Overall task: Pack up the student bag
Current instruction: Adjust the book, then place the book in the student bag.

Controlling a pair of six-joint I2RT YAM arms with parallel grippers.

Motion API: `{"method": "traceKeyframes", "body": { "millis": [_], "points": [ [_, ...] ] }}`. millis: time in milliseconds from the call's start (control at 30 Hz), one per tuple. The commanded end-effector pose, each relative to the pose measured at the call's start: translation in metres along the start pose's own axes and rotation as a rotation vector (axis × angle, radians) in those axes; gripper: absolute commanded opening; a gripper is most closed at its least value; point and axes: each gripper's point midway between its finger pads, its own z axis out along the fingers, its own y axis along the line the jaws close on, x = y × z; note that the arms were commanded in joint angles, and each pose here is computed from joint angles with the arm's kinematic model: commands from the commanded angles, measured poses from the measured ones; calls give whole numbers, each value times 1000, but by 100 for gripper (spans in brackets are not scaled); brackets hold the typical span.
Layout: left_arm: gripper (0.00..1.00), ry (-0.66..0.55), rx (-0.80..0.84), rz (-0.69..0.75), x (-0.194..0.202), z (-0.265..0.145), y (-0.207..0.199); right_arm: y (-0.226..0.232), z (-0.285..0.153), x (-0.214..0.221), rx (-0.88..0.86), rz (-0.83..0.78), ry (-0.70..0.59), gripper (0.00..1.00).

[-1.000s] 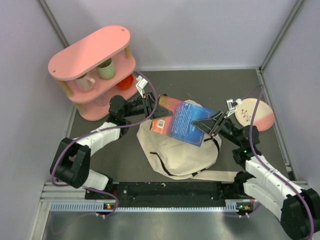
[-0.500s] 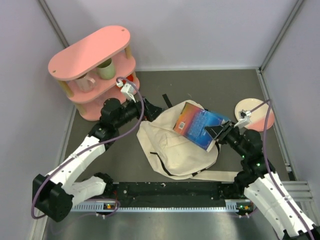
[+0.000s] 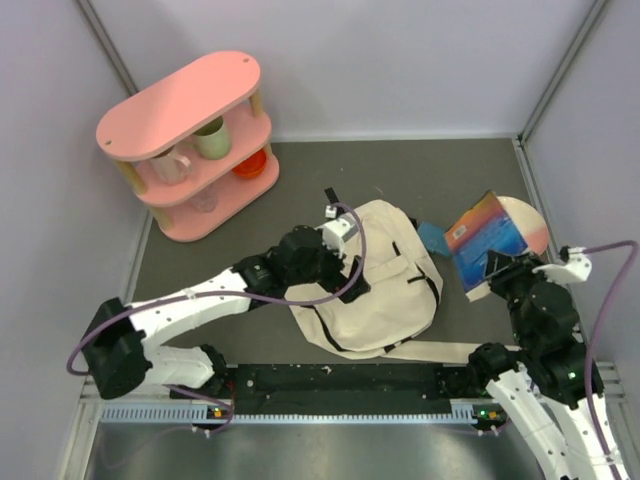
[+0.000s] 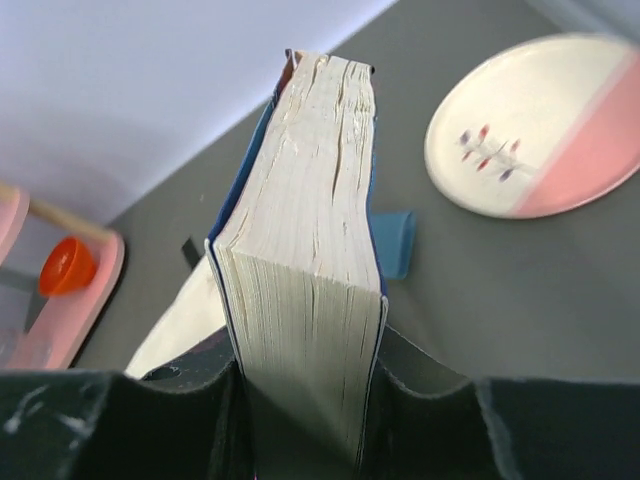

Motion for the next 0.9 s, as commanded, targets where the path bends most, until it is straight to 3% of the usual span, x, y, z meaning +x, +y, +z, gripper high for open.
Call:
{"method": "traceKeyframes", "body": {
  "millis": [0, 167, 400, 533, 667, 733, 867],
  "points": [
    [98, 69, 154, 59, 9, 34, -39, 6, -28, -89, 22, 46, -289, 0],
    [98, 178, 198, 73, 36, 74, -52, 8, -27, -81, 7, 52, -261, 0],
    [99, 343, -75, -57, 71, 126, 10, 16, -20, -63, -37, 83, -192, 0],
    [99, 350, -201, -170, 79, 122, 65, 18, -16, -52, -46, 79, -153, 0],
    [98, 327, -218, -245, 73, 110, 100, 20, -12, -42, -60, 88, -117, 0],
    [98, 317, -183, -210, 65, 105, 102, 21, -11, -38, -65, 95, -103, 0],
    [98, 280, -32, -124, 37, 97, 66, 20, -9, -34, -59, 93, -95, 0]
  ]
}}
